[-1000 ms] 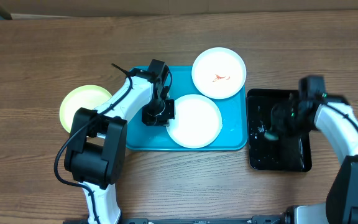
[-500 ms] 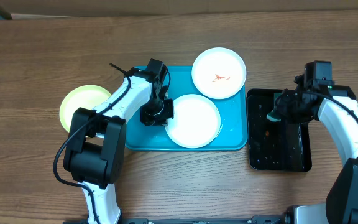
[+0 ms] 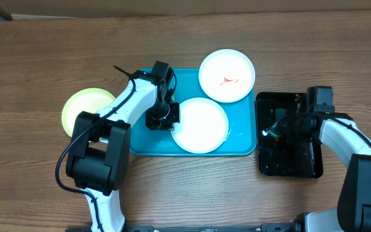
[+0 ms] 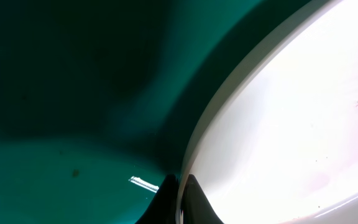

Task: Clean dirty plates on tray and stack at the side
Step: 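Carry the white plate left and stack it on the yellow plate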

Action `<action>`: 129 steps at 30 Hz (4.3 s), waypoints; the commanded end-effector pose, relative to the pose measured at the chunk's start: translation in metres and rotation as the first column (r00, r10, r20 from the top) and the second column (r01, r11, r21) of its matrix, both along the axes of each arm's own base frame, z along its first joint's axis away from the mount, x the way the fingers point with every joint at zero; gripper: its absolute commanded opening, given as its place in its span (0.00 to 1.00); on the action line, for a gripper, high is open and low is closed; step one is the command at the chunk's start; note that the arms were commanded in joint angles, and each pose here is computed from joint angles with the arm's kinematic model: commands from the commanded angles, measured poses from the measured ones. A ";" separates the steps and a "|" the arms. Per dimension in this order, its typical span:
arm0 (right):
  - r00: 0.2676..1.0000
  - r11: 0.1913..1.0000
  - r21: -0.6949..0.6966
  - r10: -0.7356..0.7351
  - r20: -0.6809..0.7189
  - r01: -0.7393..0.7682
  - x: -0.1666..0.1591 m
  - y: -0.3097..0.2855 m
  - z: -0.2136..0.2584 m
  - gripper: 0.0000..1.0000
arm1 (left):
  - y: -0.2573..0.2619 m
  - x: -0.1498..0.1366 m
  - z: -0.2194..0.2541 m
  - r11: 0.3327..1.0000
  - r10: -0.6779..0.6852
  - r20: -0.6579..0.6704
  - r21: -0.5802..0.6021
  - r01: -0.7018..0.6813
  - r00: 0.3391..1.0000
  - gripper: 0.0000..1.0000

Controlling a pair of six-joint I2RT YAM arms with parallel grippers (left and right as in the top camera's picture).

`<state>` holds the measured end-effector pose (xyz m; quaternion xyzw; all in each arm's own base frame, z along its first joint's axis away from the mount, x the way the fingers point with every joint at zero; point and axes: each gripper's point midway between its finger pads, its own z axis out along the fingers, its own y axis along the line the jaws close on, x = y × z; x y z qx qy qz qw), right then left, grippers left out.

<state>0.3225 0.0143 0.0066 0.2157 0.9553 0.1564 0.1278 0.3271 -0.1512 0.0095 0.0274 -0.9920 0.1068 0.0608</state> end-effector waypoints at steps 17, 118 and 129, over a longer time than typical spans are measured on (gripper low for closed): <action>0.998 0.998 -0.035 0.061 -0.006 -0.061 0.018 -0.003 0.085 0.12 | 0.015 0.029 0.048 0.997 0.009 0.176 0.072 -0.022 0.984 0.04; 0.967 0.985 -0.157 0.034 -0.252 -0.076 -0.039 -0.025 0.068 0.35 | 0.292 -0.003 0.137 0.633 0.594 0.406 0.297 -0.715 0.695 0.04; 0.966 0.985 -0.157 0.035 -0.254 -0.077 -0.040 -0.025 0.068 0.36 | 0.310 -0.009 0.072 0.622 0.645 0.245 0.383 -0.683 0.724 0.04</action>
